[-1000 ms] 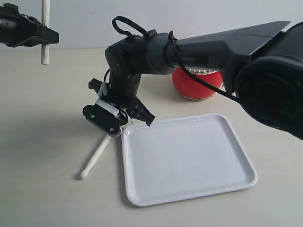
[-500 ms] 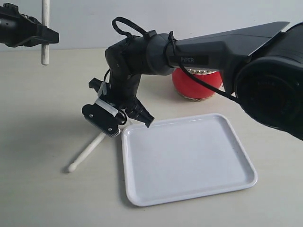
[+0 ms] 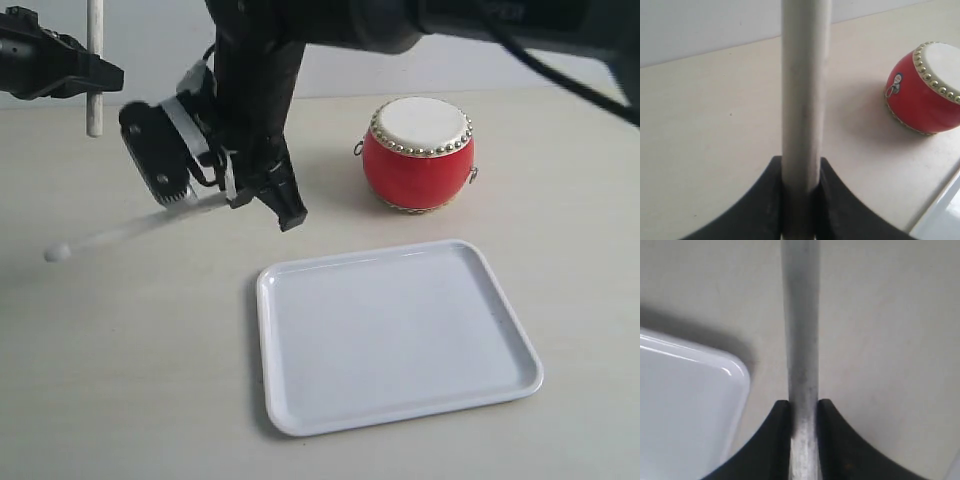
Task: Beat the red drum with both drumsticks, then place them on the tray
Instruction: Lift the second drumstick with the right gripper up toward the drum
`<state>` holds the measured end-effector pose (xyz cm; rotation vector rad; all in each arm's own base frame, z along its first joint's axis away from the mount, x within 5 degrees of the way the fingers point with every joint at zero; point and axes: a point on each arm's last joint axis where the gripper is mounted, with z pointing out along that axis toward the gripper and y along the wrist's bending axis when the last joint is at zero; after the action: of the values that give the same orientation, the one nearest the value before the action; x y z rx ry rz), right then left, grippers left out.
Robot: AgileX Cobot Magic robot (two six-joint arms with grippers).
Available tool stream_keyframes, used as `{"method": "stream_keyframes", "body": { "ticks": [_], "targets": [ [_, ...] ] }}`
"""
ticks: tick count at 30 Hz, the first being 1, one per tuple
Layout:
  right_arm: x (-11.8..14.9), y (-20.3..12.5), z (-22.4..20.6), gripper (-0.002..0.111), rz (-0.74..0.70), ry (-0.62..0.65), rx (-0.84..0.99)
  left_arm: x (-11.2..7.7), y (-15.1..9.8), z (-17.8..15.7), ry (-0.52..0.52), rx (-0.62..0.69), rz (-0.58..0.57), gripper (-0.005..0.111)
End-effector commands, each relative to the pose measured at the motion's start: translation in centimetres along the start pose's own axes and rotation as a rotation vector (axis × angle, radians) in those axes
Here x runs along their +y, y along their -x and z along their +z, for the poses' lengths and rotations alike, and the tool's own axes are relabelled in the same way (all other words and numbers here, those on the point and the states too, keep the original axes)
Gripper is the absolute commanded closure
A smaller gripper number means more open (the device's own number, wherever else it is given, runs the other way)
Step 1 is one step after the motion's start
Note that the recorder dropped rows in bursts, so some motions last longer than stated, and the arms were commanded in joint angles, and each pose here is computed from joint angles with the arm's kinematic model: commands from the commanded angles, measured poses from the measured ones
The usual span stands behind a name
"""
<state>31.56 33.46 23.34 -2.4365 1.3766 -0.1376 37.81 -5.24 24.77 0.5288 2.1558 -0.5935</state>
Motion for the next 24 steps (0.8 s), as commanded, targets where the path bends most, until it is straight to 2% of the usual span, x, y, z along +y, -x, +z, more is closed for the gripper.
{"method": "stream_keyframes", "body": {
  "ticks": [1, 6, 10, 16, 20, 24],
  "targets": [
    [0.8, -0.1, -4.7, 0.108, 0.349, 0.04, 0.003, -0.1, 0.5, -0.3, 0.007, -0.019, 0.0, 0.107],
    [1.1, -1.6, -8.3, 0.108, 0.529, -0.014, 0.057, -0.3, 0.4, -0.3, -0.012, -0.011, 0.004, 0.107],
    [1.7, -4.0, -10.5, 0.108, 0.66, -0.047, 0.062, -0.8, -0.1, -0.4, -0.066, 0.041, 0.034, 0.107],
    [4.0, -11.1, -13.1, 0.108, 0.868, -0.072, 0.123, -1.1, -0.8, -0.4, -0.088, 0.126, -0.014, 0.107],
    [5.7, -16.3, -14.3, 0.108, 1.082, -0.086, 0.158, -3.4, -0.6, 0.6, -0.134, 0.179, 0.019, 0.107],
    [6.8, -20.8, -14.8, 0.108, 1.478, -0.127, 0.182, -7.8, 0.0, 2.5, -0.107, 0.29, 0.122, 0.107]
  ]
}}
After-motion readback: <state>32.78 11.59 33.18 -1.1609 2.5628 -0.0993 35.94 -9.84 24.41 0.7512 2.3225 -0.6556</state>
